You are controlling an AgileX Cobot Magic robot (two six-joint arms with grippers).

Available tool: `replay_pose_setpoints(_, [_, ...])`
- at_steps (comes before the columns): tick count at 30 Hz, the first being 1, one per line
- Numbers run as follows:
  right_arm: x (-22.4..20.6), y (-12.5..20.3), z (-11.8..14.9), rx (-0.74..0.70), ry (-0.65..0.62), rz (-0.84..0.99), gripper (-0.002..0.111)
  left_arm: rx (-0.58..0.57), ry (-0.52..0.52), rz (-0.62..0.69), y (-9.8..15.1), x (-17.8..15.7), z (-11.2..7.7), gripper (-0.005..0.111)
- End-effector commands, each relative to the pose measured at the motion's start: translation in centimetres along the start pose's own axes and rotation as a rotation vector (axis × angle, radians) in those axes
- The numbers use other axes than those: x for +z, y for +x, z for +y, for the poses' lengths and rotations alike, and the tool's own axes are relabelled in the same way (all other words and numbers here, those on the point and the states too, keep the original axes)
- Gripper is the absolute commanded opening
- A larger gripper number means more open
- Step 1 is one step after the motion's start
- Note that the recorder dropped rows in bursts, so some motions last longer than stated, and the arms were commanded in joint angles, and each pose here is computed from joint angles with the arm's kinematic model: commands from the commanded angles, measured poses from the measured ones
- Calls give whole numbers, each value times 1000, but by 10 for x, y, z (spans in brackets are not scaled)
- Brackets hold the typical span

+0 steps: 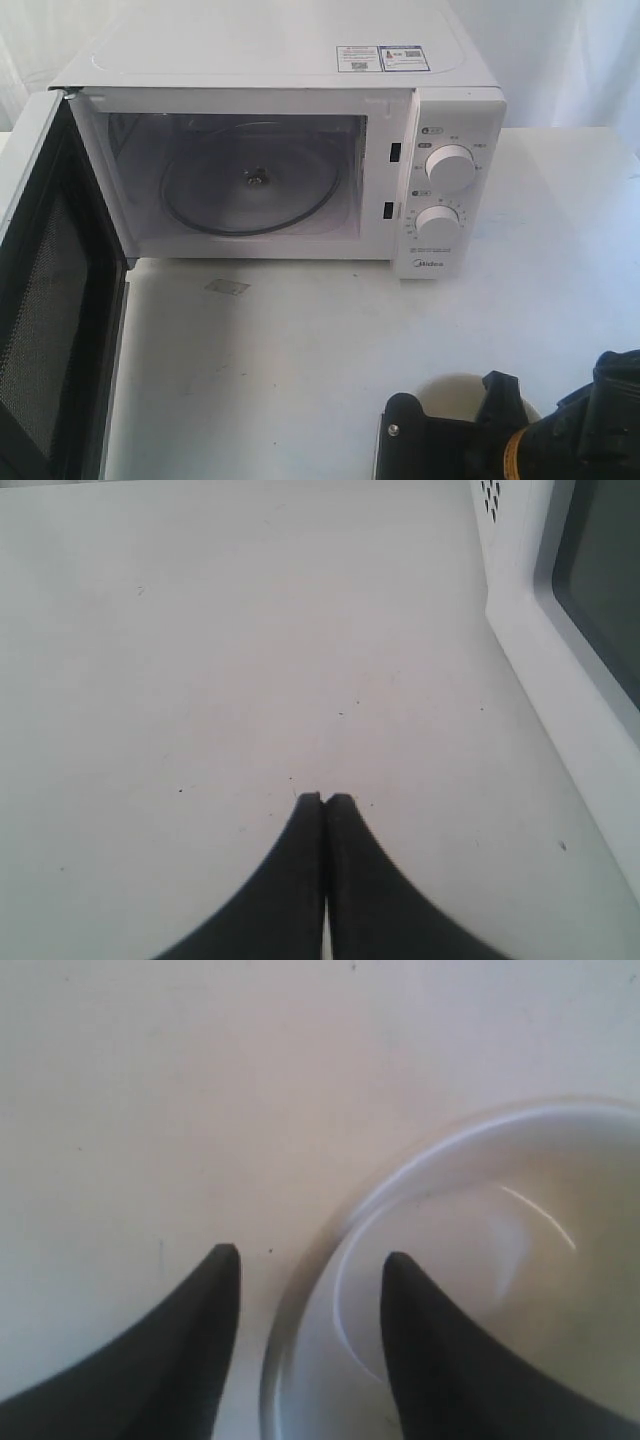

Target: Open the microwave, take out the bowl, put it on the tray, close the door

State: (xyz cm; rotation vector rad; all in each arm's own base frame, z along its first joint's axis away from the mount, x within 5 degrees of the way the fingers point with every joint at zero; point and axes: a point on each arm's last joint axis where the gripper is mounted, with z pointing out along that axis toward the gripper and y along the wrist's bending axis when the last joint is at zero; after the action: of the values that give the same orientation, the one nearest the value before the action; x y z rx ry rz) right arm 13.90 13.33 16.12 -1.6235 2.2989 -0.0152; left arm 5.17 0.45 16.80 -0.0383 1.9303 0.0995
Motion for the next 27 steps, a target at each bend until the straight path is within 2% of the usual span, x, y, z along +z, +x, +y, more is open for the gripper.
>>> replay_pose_setpoints(1, [1, 0, -2, 7, 8, -12, 51, -8, 2, 3, 2, 0, 0, 0])
replay_pose_setpoints(8, [-7, -4, -4, 6, 34, -67, 51, -8, 2, 3, 2, 0, 0, 0])
replay_pose_setpoints(16, [-38, -5, -8, 3, 106, -194, 51, -8, 2, 3, 2, 0, 0, 0])
replay_pose_setpoints(23, [-87, -5, -13, 11, 211, -373, 50, -8, 2, 3, 2, 0, 0, 0])
replay_pose_setpoints(25, [-113, -2, -15, 33, 264, -450, 50, -8, 2, 3, 2, 0, 0, 0])
replay_pose_setpoints(27, [-139, 7, -20, 50, 382, -508, 50, -8, 2, 3, 2, 0, 0, 0])
